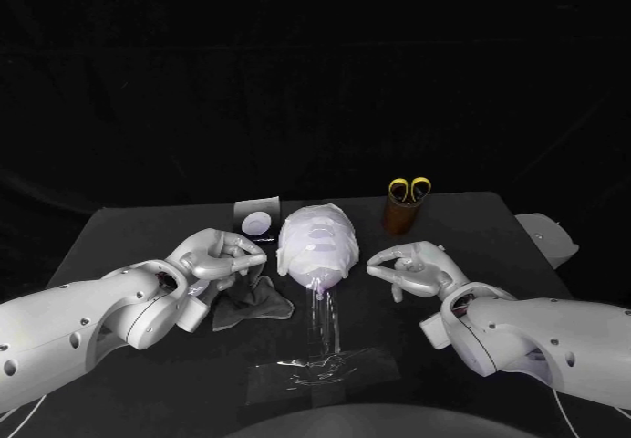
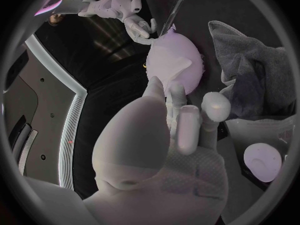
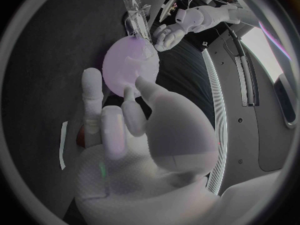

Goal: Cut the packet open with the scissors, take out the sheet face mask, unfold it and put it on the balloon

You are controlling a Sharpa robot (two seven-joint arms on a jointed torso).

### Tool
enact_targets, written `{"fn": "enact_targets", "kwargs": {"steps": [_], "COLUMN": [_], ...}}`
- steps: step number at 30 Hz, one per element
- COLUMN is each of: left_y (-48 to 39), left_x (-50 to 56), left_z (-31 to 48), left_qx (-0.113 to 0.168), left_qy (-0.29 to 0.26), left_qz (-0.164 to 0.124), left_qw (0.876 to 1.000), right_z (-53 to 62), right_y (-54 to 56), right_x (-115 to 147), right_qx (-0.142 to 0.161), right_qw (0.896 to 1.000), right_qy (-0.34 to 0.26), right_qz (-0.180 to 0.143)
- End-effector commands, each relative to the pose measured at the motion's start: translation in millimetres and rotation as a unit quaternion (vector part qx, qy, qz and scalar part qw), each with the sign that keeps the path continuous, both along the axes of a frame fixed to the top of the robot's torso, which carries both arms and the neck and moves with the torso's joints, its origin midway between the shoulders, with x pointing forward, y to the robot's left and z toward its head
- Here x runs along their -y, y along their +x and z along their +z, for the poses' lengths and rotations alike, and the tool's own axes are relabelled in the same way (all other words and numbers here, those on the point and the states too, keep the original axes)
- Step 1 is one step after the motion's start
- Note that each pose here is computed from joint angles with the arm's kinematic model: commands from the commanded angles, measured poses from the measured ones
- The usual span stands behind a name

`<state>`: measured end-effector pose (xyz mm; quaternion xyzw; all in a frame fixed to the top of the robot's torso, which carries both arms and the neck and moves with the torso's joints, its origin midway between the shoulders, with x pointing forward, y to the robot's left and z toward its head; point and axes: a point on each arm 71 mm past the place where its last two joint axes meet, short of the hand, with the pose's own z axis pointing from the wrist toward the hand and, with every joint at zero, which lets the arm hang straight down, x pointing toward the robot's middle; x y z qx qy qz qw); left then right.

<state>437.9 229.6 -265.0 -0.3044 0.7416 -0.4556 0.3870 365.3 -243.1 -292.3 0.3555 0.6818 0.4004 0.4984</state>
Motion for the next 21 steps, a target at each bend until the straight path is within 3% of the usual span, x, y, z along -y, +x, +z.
{"fn": "enact_targets", "kwargs": {"steps": [1,16,21], "left_y": [-2.5,-9.6,-11.1], "left_x": [0.9,10.4,14.9], "left_z": [-2.3,-2.1,0.9], "left_qx": [-0.012,-0.013,0.007], "left_qy": [0.013,0.006,0.006], "left_qz": [0.009,-0.008,-0.019], "left_qw": [1.0,1.0,1.0], "right_z": [-4.5,-16.5,-19.9], "right_y": [-2.9,-9.9,-11.1], "right_x": [-1,-21,-27], "right_qx": [-0.031,-0.082,-0.095], "right_qw": [0.999,0.996,0.994], "right_qy": [-0.003,0.013,0.024], "right_qz": [-0.021,-0.042,-0.049]}}
